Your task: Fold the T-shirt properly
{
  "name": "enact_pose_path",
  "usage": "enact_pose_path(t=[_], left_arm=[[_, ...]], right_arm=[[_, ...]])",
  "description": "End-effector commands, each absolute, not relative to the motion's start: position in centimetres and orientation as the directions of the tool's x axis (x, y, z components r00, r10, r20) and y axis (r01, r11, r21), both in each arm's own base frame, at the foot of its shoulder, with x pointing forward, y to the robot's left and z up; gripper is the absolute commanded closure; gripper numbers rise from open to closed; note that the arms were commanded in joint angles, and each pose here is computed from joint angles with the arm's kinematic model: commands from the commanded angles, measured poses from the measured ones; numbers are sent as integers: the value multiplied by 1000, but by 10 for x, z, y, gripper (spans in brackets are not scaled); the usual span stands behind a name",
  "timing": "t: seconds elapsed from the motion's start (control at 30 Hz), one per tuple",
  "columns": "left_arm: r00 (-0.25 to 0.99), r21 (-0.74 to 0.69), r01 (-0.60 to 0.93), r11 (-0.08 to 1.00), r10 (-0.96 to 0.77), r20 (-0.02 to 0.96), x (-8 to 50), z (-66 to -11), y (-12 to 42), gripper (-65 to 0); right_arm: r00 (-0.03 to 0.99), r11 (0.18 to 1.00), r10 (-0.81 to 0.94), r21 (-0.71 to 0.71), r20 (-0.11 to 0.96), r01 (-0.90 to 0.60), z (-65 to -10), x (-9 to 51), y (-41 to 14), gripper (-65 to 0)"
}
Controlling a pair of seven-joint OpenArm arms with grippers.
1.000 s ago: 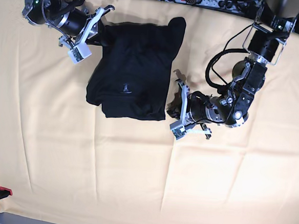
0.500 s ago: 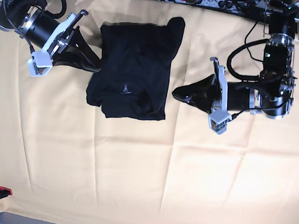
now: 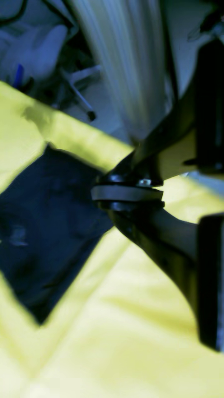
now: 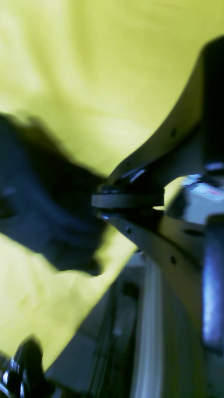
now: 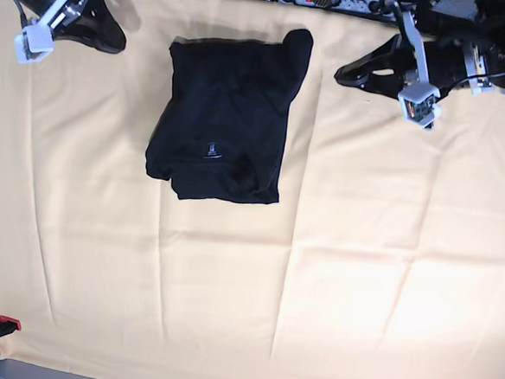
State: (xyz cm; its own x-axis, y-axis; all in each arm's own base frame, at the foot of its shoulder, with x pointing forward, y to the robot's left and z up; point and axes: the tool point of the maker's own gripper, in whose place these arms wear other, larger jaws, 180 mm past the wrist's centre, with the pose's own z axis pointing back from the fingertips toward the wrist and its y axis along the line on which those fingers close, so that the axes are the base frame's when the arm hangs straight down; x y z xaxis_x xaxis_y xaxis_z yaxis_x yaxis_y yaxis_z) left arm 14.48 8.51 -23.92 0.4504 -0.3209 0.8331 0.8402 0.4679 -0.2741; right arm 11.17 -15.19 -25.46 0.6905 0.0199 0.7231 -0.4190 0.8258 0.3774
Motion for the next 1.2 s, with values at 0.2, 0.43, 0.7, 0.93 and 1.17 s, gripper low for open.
enact_pose_path(t=[0.2,0.43,0.7,0.93,1.17], left_arm=[[590,-383,769,512,-340,732,87,-247,100,0],[770,-553,638,535,-431,471,4,-274,113,0],[897,-675,435,596,-353,266,-50,-288,128,0],[960,-669,280,688,-215,180,-45,-361,154,0],[996,-691,73,719,-92,9,-57,-469,156,0]], right_arm=[[812,882,64,348,579,-318,-265,62,-181,0],[895,886,64,388,442,-255,-271,18,-183,0],[969,848,-165,528,183,45,-317,-46,-209,0],[966,785,-254,575,-41,230,-394,-85,-213,0],[980,869,-193,454,-55,196,-493,-85,-226,0]])
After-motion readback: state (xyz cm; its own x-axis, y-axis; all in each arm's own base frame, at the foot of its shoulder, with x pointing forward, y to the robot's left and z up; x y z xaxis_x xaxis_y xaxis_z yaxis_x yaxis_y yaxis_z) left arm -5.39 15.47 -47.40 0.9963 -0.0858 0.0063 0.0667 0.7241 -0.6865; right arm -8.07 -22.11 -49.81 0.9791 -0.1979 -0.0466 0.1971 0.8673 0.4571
